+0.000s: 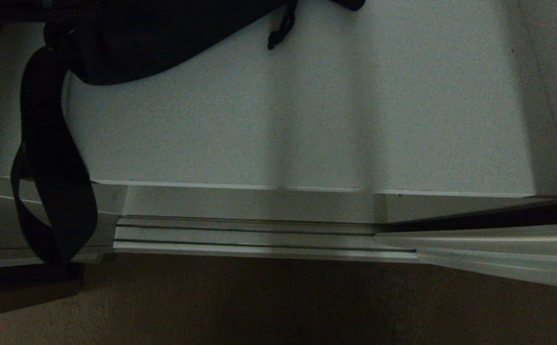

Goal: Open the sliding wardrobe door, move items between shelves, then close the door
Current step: Place the bag on the higher shelf

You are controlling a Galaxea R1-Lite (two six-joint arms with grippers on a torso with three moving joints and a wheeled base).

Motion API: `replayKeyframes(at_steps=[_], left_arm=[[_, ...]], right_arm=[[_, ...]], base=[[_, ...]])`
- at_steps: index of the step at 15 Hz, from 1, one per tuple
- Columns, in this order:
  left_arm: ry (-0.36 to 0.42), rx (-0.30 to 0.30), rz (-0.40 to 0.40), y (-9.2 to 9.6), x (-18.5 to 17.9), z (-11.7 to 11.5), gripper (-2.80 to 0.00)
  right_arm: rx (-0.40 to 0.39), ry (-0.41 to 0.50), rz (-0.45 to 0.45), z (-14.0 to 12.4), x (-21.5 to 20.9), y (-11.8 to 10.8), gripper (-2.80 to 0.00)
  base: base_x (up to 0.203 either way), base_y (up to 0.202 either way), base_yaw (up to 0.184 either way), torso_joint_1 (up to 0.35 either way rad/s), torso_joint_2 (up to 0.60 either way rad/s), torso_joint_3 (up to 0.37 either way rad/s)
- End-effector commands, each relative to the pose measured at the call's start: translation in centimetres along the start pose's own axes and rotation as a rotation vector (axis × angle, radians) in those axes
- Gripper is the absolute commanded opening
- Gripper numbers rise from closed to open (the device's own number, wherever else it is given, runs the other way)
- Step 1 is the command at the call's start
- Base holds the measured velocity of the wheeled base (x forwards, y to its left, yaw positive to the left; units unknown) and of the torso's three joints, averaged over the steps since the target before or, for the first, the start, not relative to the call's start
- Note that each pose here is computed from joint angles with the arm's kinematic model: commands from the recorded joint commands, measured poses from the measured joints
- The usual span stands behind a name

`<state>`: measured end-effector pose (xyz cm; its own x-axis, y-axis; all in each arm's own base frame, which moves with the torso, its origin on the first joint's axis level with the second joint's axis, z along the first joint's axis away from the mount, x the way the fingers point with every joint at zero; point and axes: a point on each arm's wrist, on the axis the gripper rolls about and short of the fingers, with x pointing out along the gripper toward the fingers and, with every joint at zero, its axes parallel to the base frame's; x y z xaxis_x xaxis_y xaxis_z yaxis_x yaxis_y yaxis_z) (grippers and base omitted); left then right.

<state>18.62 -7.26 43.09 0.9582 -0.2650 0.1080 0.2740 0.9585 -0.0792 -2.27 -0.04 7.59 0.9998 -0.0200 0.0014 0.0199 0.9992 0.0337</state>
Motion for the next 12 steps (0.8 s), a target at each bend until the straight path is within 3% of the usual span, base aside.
replayKeyframes(at_steps=[1, 3, 7, 10, 11, 12], left_arm=[[0.022, 0.007, 0.004, 0.0, 0.2, -0.6, -2.8], [-0.023, 0.005, 0.004, -0.1, 0.6, -0.2, -2.8], [-0.371, -0.026, -0.016, -0.4, 1.6, 3.4, -2.8], [-0.569, 0.009, -0.025, -0.7, 2.2, 5.2, -2.8], [-0.575, 0.051, -0.021, -0.9, 2.8, 4.9, -2.8], [-0.529, 0.086, -0.02, -1.2, 3.5, 4.1, -2.8]], right_arm=[[0.0, -0.002, 0.0, 0.0, 0.0, 0.0, -2.8], [0.002, -0.002, 0.0, 0.0, 0.0, 0.0, -2.8], [0.001, -0.002, 0.0, 0.0, 0.0, 0.0, -2.8], [0.001, -0.002, 0.0, 0.0, 0.0, 0.0, -2.8], [0.0, -0.002, 0.0, 0.0, 0.0, 0.0, -2.8], [0.001, -0.001, 0.0, 0.0, 0.0, 0.0, -2.8]], base=[[0.0, 0.0, 0.0, 0.0, 0.0, 0.0], [0.0, 0.0, 0.0, 0.0, 0.0, 0.0], [0.0, 0.0, 0.0, 0.0, 0.0, 0.0], [0.0, 0.0, 0.0, 0.0, 0.0, 0.0], [0.0, 0.0, 0.0, 0.0, 0.0, 0.0], [0.0, 0.0, 0.0, 0.0, 0.0, 0.0]])
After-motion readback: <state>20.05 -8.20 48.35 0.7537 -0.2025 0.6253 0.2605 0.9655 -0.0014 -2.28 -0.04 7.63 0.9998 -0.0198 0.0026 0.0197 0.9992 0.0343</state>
